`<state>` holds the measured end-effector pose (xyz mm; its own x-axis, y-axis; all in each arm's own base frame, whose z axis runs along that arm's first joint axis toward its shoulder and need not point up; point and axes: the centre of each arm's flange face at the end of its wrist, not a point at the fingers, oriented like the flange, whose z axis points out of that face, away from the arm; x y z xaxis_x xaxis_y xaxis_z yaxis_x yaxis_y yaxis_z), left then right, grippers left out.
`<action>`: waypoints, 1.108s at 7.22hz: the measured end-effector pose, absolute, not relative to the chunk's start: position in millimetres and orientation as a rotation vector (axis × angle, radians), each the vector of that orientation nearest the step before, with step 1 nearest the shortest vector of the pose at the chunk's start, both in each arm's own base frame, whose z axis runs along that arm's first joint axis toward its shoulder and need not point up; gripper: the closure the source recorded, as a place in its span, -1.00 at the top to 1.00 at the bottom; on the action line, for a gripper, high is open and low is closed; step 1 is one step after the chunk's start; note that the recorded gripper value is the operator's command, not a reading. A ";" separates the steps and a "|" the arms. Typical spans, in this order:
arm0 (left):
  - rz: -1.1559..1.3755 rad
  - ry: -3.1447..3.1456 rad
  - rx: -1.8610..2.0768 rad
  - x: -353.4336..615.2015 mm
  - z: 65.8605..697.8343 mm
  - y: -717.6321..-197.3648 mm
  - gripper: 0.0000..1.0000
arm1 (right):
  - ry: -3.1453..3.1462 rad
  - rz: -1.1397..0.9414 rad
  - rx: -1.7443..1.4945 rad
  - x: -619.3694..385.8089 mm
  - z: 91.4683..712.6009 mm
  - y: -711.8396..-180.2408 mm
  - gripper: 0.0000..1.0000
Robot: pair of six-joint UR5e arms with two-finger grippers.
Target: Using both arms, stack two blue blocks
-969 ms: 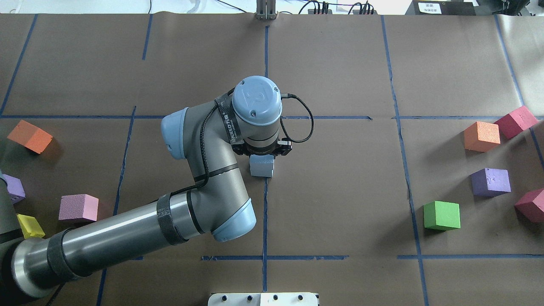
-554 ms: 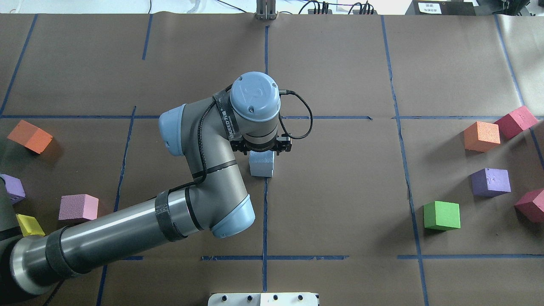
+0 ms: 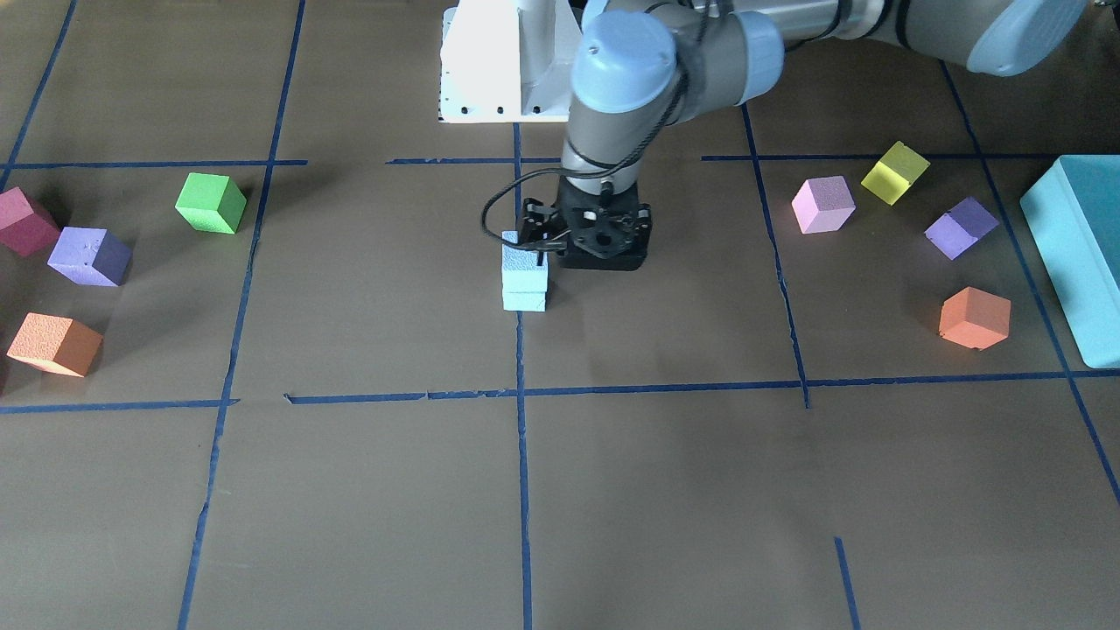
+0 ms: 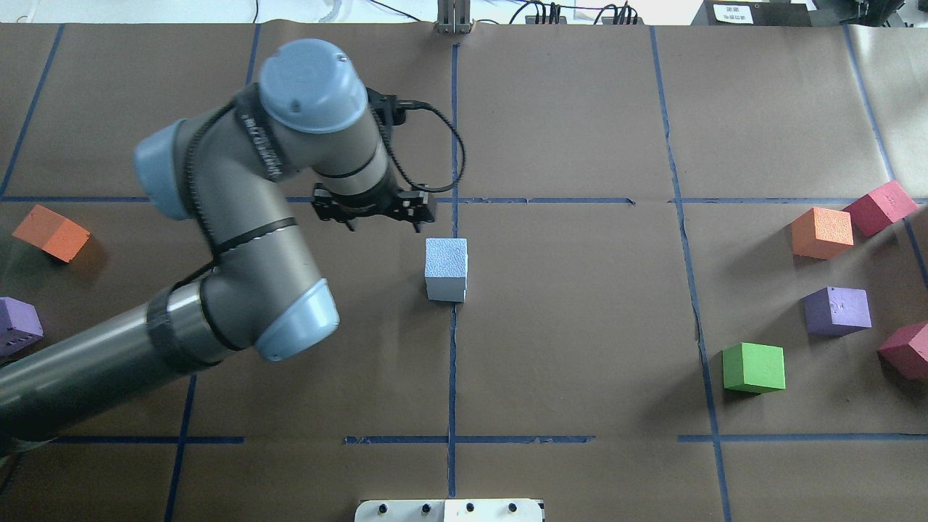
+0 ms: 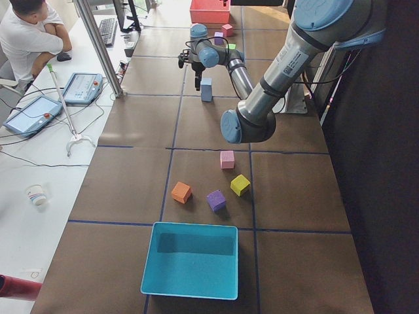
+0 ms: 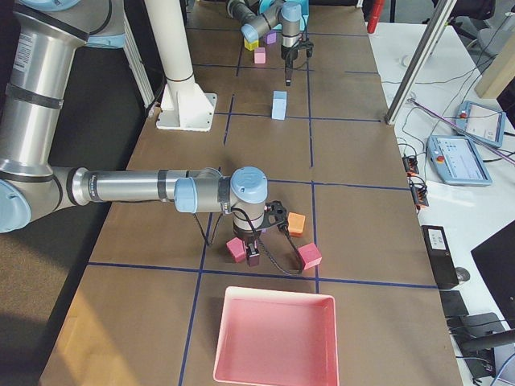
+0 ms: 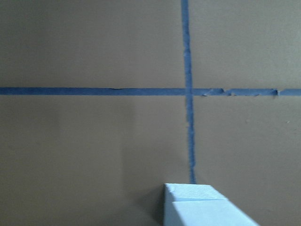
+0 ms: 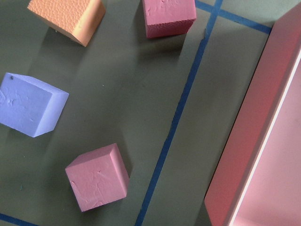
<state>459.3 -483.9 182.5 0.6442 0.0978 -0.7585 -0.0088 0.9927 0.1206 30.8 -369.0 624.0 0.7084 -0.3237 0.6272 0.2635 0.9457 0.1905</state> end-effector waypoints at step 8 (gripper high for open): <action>0.184 0.821 0.039 -55.5 645.9 -430.1 1.00 | -0.777 -0.196 0.026 26.1 653.0 -369.1 1.00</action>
